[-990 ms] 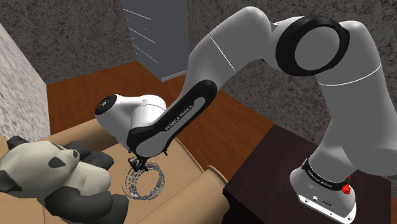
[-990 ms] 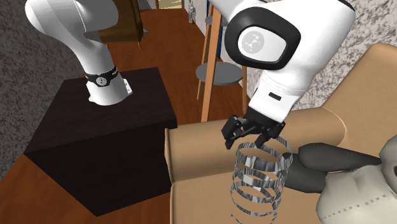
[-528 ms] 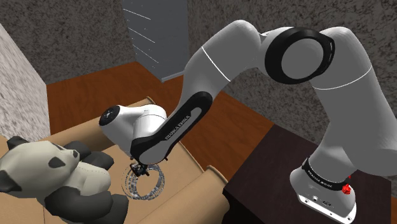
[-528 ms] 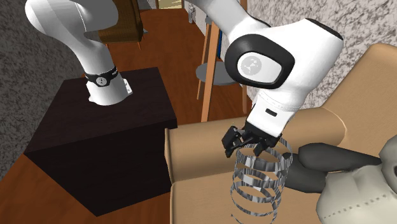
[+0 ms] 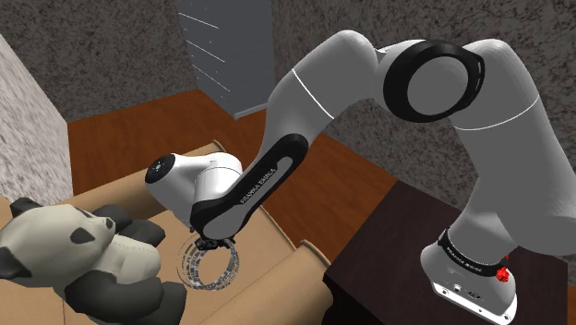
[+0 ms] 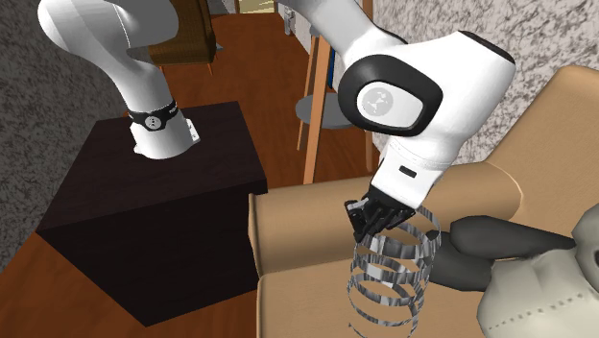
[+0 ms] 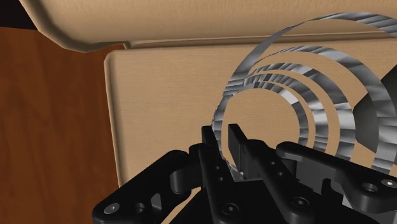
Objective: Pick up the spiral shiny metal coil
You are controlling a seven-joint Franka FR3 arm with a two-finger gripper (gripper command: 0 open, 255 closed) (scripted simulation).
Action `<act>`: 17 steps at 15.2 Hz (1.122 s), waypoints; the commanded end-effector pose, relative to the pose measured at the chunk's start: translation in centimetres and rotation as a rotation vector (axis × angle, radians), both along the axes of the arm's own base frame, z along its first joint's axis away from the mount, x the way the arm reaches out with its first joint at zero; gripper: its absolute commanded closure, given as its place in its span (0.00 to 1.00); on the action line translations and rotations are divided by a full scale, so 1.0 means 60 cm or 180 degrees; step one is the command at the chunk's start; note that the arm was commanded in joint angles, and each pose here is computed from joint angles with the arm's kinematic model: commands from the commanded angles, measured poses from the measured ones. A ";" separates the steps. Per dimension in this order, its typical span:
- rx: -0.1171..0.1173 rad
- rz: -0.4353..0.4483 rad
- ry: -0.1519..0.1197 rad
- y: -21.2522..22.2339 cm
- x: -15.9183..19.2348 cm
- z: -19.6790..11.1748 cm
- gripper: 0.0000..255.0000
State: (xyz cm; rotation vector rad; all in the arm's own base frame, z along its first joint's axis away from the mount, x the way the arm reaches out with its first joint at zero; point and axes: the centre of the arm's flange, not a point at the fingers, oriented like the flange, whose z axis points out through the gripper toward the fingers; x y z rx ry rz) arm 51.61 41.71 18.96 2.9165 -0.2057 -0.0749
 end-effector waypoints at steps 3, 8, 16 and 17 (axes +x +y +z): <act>-0.0003 0.0003 0.0006 0.001 0.000 -0.002 1.00; -0.0003 0.0003 0.0006 0.001 0.000 0.042 1.00; -0.0003 0.0003 0.0006 0.001 0.000 0.112 1.00; -0.0003 0.0003 0.0006 0.001 0.000 0.121 1.00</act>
